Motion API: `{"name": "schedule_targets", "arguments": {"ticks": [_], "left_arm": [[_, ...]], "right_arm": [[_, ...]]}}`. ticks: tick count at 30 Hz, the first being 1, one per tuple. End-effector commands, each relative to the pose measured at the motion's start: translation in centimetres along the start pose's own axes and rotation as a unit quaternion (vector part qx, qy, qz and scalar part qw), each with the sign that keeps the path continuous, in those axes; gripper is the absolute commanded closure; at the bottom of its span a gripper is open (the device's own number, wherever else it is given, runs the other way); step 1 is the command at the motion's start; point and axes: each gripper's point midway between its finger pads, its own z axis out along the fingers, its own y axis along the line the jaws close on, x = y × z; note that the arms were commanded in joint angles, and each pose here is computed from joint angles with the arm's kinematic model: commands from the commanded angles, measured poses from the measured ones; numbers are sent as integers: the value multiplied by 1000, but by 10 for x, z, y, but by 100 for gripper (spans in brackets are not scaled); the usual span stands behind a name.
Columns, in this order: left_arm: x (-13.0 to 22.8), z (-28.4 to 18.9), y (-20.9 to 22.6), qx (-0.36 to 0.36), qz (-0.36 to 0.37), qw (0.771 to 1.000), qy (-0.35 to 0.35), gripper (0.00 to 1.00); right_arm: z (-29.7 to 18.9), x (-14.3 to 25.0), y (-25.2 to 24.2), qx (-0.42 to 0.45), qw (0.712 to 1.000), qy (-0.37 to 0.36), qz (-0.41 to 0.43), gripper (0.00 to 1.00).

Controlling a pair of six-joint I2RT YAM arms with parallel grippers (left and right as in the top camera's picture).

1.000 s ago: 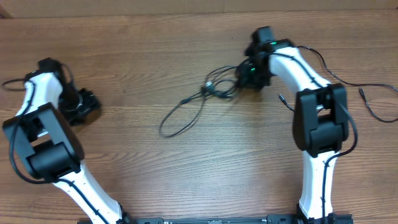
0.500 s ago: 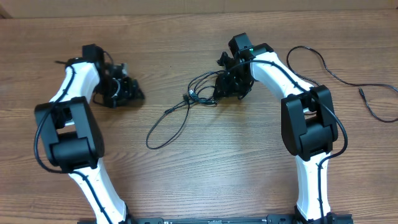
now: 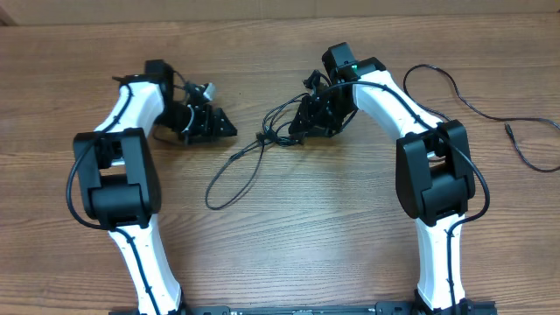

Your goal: Untangle cables

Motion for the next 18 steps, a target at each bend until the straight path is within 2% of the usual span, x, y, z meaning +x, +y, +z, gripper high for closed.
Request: {"name": "schedule_targets", "arguments": {"ticks": [1,3,5,8,9,14,16,18], "left_arm": [[-1,14,-5,-13,32,999,9,35],[0,18,-6,-20,38,999,13,38],[1,20,-8,-22,41,999,16,38],[1,21,-10,-25,33,999,18,41],[-1,21,-10,-25,30,999,16,46],[-6,20,-3,-47,7,999,7,86],[-6,20,-1,-53,1,999,7,95],[-6,19,5,-70,-5,998,7,96]], "right_arm": [[11,8,30,-39,999,20,4,73],[14,11,34,-37,999,22,-21,78],[16,10,32,-28,999,20,-24,76],[16,8,25,-6,1000,13,-23,44],[16,6,21,5,1000,9,-23,40],[12,-6,-5,76,997,-23,-20,36],[13,-11,-3,72,997,-31,-22,36],[14,-14,2,64,997,-39,-11,31]]}}
